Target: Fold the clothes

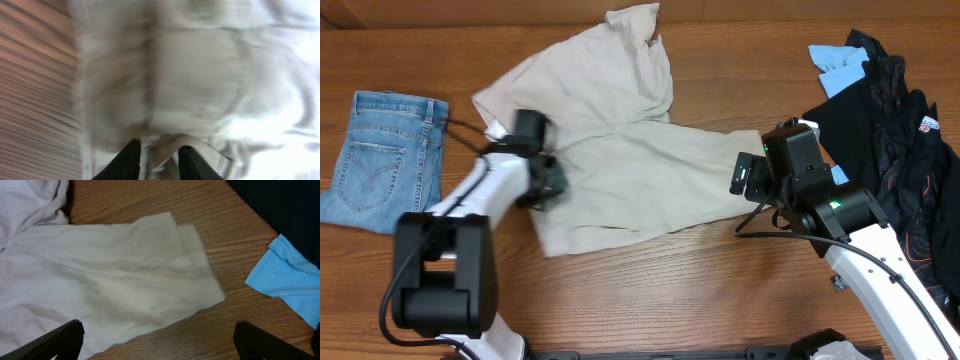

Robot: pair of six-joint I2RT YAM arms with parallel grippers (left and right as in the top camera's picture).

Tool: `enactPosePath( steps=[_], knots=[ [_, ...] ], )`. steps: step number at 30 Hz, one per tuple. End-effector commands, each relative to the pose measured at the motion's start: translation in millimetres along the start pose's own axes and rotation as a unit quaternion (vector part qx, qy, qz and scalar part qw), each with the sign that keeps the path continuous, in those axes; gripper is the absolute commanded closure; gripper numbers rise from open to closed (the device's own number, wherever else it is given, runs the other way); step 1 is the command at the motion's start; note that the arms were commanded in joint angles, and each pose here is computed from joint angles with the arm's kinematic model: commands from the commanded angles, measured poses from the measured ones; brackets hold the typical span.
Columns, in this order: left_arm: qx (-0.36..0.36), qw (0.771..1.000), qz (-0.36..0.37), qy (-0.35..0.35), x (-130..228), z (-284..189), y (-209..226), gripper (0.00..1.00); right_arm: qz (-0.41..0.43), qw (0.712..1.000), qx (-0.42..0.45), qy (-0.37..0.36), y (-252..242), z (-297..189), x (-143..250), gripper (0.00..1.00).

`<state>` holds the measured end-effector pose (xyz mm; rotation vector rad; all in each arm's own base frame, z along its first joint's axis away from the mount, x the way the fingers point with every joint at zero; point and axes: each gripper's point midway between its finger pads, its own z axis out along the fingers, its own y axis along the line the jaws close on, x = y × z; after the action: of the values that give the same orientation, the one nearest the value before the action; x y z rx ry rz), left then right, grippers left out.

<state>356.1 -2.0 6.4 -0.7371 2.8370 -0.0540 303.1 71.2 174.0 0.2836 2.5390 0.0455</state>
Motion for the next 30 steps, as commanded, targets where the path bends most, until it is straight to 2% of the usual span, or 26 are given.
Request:
enactPosePath(
  steps=[1,6,8,11,17,21,25,30],
  knots=[
    [0.003,1.000,-0.024,-0.019,-32.8,-5.4,32.5,0.68,0.008,1.000,-0.007,-0.018,1.5,-8.8,-10.7,0.00],
    [0.048,0.998,-0.043,-0.020,-65.3,-30.1,50.0,0.48,0.009,1.000,-0.010,-0.022,2.6,-9.0,-12.7,0.00],
    [0.049,0.998,-0.039,-0.014,-70.6,-42.0,53.6,0.38,0.009,1.000,-0.010,-0.022,2.7,-8.6,-12.6,0.00],
    [0.044,0.998,-0.034,0.008,-69.6,-61.7,54.0,0.30,0.007,1.000,-0.007,-0.019,2.7,-6.3,-12.0,0.00],
    [0.088,0.990,-0.012,0.114,-24.6,-87.1,27.4,0.19,-0.003,1.000,0.012,0.020,2.1,15.9,0.7,0.00],
    [0.060,0.985,0.012,0.164,9.8,-81.4,22.9,0.12,-0.014,0.996,0.011,0.082,9.0,42.3,22.1,0.00],
    [0.049,0.979,0.042,0.194,40.7,-65.9,13.6,0.11,-0.023,0.988,0.022,0.151,10.5,69.0,49.1,0.00],
    [0.017,0.979,0.058,0.197,63.7,-43.0,13.8,0.11,-0.055,0.979,0.018,0.198,14.1,91.1,68.5,0.00]
  ],
)
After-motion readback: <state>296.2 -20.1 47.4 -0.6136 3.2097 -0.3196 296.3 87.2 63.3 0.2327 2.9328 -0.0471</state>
